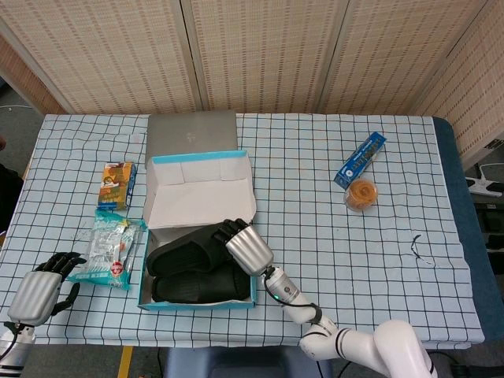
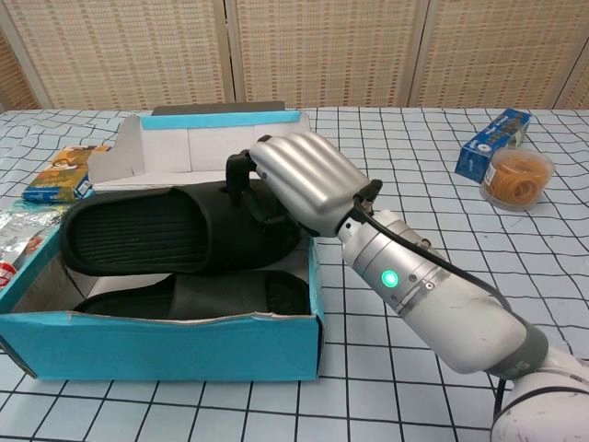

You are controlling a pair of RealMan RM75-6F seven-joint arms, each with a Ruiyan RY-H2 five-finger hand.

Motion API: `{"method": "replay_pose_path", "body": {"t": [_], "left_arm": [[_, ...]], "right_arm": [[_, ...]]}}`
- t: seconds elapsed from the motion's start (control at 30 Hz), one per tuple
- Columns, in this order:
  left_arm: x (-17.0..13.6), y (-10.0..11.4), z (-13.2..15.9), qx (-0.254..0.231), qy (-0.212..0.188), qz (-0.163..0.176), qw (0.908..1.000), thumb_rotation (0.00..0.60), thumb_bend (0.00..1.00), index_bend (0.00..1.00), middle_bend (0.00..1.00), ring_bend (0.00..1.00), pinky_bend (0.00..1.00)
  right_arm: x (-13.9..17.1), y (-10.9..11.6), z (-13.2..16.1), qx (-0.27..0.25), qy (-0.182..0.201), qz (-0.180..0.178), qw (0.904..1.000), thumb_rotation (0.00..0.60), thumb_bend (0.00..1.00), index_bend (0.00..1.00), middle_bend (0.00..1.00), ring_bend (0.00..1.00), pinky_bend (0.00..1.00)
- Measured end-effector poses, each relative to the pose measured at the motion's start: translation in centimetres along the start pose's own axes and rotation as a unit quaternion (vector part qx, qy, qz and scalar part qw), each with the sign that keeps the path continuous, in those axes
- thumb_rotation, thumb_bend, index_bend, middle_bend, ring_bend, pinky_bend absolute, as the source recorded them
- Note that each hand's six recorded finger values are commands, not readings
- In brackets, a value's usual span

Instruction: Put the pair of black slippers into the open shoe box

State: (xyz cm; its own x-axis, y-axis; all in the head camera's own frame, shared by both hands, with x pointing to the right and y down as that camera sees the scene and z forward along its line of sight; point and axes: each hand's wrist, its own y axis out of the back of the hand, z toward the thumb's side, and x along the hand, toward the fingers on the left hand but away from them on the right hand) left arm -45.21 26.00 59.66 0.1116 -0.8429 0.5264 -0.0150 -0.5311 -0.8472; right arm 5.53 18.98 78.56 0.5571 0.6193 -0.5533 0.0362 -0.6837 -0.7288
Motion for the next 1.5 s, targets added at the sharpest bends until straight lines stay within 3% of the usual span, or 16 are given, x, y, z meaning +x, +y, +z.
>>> {"method": "replay_pose_path", "body": {"t": [0.8, 1.2, 1.5], "left_arm": [[0.0, 0.1, 0.0, -0.004, -0.001, 0.001, 1.0, 0.6, 0.47, 0.27, 0.19, 0.18, 0.4], [0.0, 0.2, -0.1, -0.008, 0.001, 0.002, 1.0, 0.6, 0.47, 0.27, 0.19, 0.18, 0.4], [0.0, 0.3, -0.1, -0.007, 0.001, 0.004, 1.0, 0.6, 0.47, 0.27, 0.2, 0.17, 0.4]], "right_arm": [[0.0, -1.5, -1.7, 0.003, -0.015, 0.02, 0.9997, 0.6, 0.65, 0.51, 0.44, 0.3, 0.42], [0.2, -1.8, -0.7, -0.021, 0.016, 0.022, 0.9994, 0.6, 0.65, 0.51, 0.44, 0.3, 0.42], [0.5, -2.5, -0.6, -0.011, 0.025, 0.04, 0.9988, 0.6, 0.65, 0.51, 0.44, 0.3, 0.42]]}}
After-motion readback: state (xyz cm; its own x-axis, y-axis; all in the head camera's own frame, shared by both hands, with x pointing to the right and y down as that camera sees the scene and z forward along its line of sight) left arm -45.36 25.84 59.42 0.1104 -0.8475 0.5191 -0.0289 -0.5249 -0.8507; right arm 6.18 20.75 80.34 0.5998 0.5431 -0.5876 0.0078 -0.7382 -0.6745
